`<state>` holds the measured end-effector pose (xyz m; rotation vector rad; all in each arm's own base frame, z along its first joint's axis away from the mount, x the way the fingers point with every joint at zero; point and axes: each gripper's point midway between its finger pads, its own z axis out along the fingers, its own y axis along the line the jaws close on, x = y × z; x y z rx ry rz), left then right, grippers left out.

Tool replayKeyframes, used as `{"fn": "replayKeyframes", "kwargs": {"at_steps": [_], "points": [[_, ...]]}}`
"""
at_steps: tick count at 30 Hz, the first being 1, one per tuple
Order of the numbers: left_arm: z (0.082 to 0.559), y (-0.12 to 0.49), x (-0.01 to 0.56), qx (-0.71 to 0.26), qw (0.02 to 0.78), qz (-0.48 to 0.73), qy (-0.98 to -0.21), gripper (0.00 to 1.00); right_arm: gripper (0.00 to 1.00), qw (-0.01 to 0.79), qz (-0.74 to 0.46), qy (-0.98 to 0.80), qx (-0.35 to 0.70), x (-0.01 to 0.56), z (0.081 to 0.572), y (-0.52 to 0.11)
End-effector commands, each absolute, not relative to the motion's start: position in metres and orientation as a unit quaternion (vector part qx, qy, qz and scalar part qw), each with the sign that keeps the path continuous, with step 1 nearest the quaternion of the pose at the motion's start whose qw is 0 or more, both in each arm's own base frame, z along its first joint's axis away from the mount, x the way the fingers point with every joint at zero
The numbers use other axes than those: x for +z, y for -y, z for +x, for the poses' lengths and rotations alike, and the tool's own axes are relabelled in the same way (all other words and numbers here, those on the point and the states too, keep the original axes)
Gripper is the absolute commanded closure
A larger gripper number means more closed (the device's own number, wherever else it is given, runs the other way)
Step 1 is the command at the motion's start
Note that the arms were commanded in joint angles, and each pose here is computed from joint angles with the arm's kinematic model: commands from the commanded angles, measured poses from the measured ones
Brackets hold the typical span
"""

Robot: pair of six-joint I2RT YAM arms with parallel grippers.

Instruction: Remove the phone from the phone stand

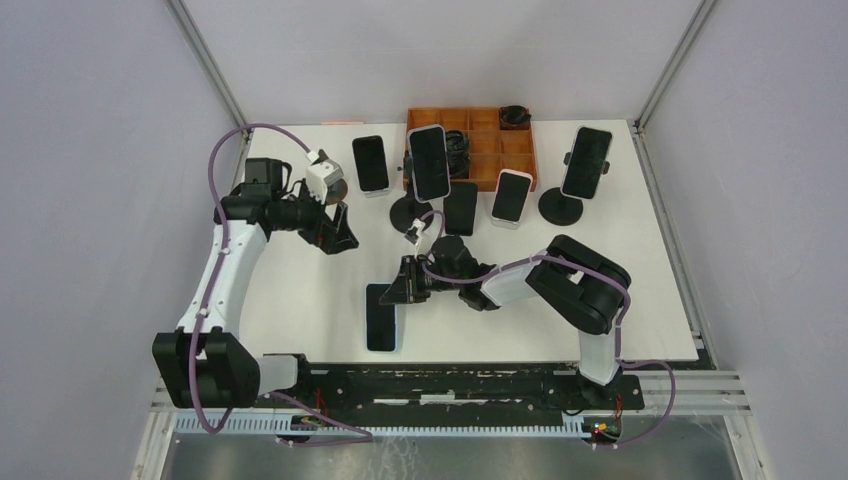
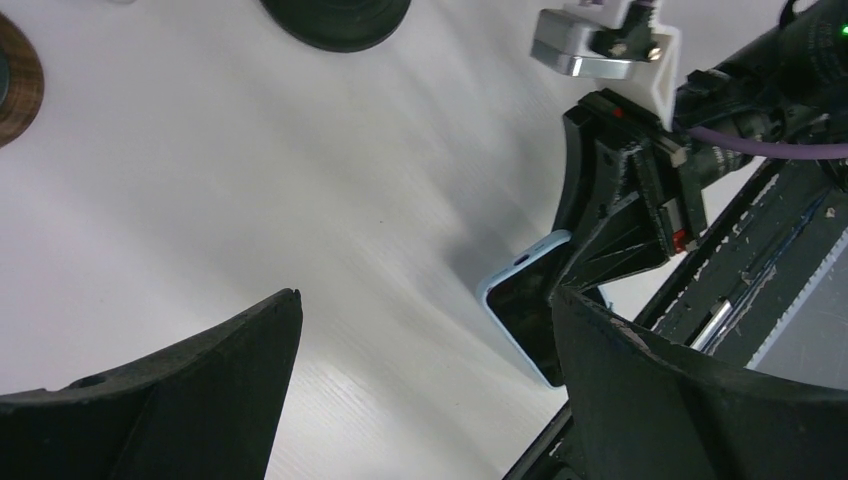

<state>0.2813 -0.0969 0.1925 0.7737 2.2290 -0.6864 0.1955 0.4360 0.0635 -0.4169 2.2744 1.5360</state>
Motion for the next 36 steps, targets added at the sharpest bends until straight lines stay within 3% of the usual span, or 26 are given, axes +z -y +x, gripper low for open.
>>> {"fn": "replayKeyframes", "kwargs": {"at_steps": [1, 4, 6, 8, 18, 22, 36], "points": [[0.31, 0.076, 0.191, -0.254, 0.351, 0.256, -0.864, 0.0, 1.0, 0.253, -0.157, -0.798, 0.524, 0.061, 0.229, -0.435], [0.333, 0.05, 0.187, -0.232, 0.361, 0.205, -0.88, 0.0, 0.97, 0.265, -0.151, -0.812, 0.498, 0.051, 0.241, -0.426], [0.349, 0.034, 0.183, -0.211, 0.367, 0.174, -0.889, 0.01, 0.74, 0.277, -0.162, -0.826, 0.463, 0.042, 0.248, -0.42], [0.363, 0.024, 0.181, -0.191, 0.376, 0.155, -0.894, 0.03, 0.6, 0.288, -0.167, -0.835, 0.439, 0.039, 0.253, -0.414], [0.436, 0.002, 0.164, -0.161, 0.396, 0.114, -0.897, 0.28, 0.3, 0.356, -0.168, -0.841, 0.37, 0.057, 0.264, -0.379], [0.458, 0.004, 0.154, -0.179, 0.389, 0.117, -0.896, 0.38, 0.26, 0.362, -0.192, -0.842, 0.352, 0.065, 0.252, -0.361], [0.511, 0.017, 0.14, -0.227, 0.399, 0.119, -0.881, 0.46, 0.25, 0.354, -0.215, -0.831, 0.373, 0.065, 0.177, -0.298]]}}
